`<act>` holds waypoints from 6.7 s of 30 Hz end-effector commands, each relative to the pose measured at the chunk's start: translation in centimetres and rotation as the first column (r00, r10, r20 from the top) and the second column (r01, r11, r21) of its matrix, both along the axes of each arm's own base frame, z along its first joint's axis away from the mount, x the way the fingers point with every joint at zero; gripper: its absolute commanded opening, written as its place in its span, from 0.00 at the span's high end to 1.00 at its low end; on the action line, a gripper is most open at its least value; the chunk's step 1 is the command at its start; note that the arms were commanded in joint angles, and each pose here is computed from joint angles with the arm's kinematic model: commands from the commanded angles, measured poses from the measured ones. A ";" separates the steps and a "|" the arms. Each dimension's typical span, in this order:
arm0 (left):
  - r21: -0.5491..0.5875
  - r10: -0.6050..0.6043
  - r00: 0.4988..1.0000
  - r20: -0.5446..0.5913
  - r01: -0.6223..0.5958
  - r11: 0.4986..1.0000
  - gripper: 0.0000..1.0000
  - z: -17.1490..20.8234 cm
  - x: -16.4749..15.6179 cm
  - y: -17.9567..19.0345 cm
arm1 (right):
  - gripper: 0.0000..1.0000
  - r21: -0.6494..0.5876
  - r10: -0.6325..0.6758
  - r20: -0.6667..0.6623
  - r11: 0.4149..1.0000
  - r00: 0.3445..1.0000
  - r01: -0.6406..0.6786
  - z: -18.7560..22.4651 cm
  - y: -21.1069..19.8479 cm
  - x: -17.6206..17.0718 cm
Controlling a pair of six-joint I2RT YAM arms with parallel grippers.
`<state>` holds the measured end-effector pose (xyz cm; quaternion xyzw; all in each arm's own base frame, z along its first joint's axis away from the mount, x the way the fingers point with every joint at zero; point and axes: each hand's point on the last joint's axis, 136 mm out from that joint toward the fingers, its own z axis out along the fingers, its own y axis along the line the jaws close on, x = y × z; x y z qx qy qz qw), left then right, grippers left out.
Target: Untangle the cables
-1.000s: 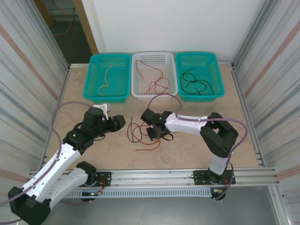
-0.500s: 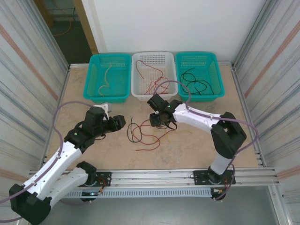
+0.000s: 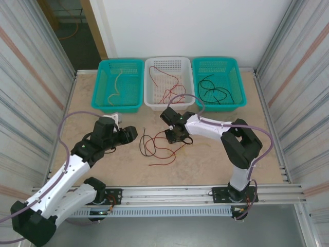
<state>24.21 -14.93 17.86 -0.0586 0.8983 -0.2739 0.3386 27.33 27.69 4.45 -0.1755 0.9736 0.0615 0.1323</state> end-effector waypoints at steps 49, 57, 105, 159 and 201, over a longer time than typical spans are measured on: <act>-0.240 -0.232 0.950 0.207 0.279 0.930 0.28 5.0 2.4 -10.0 | 1.00 0.700 -0.071 0.572 0.560 0.817 -0.442 38.7 3.2 -6.2; -0.255 -0.229 0.952 0.205 0.277 0.926 0.56 4.7 3.2 -10.7 | 1.00 0.766 -0.118 0.545 0.474 0.830 -0.435 40.8 2.1 -5.4; -0.361 -0.207 0.915 0.347 0.334 0.871 0.54 9.5 5.9 -12.4 | 1.00 0.825 -0.151 0.505 0.375 0.850 -0.424 43.5 1.5 -3.8; 0.074 -0.196 0.935 0.296 0.182 0.981 0.27 4.5 1.5 -5.6 | 1.00 0.688 -0.637 0.525 0.709 0.565 0.159 36.7 -22.0 27.9; 0.155 -0.076 0.934 -0.348 0.138 0.978 0.79 -11.6 -1.3 -3.6 | 0.57 0.428 -0.255 0.195 0.891 0.947 0.152 12.5 -4.7 1.6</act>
